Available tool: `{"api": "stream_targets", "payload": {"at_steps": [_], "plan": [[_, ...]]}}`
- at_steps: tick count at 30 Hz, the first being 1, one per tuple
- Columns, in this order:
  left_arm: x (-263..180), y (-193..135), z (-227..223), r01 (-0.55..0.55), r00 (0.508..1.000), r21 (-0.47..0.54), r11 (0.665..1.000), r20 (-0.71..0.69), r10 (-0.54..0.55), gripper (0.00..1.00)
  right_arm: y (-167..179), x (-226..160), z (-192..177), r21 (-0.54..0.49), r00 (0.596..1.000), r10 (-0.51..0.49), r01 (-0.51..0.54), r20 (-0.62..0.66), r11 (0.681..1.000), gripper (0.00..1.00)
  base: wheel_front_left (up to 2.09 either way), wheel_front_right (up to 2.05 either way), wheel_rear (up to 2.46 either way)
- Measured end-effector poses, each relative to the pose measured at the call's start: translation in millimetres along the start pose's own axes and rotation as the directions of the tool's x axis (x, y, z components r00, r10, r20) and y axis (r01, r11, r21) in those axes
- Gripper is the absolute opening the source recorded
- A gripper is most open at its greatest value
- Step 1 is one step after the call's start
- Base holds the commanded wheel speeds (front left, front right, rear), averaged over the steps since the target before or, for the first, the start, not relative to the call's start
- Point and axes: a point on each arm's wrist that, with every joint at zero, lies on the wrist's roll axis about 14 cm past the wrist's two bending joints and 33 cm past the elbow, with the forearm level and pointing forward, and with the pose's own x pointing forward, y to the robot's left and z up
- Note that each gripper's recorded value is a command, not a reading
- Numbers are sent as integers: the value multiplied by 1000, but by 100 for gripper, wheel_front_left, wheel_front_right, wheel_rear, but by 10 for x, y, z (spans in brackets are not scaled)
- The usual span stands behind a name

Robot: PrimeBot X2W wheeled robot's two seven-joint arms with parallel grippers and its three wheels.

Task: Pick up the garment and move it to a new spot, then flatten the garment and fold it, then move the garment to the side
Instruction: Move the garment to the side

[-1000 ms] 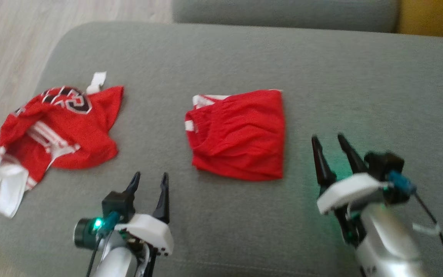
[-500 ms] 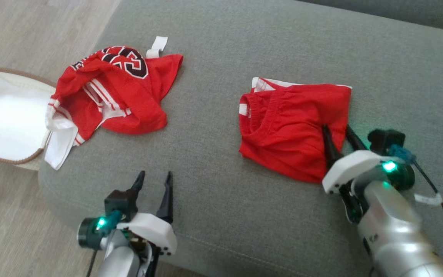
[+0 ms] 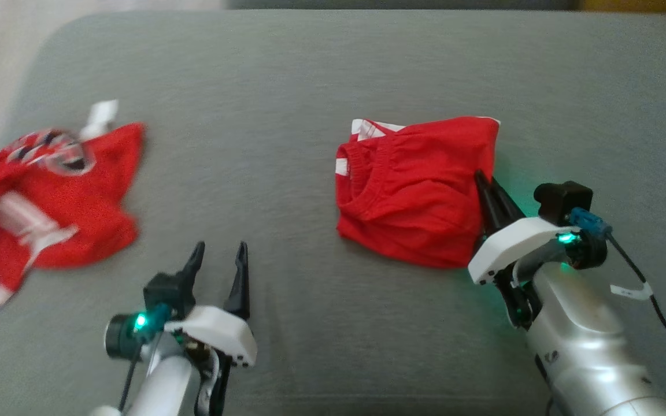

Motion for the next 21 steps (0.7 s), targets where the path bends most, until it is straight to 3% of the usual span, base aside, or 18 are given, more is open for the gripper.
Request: {"api": "stream_targets", "payload": {"at_steps": [6,13,15,21], "plan": [[403,-707,213,211,976,19,977,49,-212,100,-586,-478,42,26,986,-163,163,36,986,0,0,0,0],[612,-1483,145,416,909,38,909,28,-417,100,-1216,-1032,59,57,931,-359,356,59,933,0,0,0,0],[670,-1665,33,465,885,23,885,3,-465,100,-1394,-1130,10,13,914,-404,404,38,915,0,0,0,0],[774,-1639,-217,475,879,10,880,-50,-474,100,-1882,-983,295,-134,885,-463,466,50,875,0,0,0,0]]}}
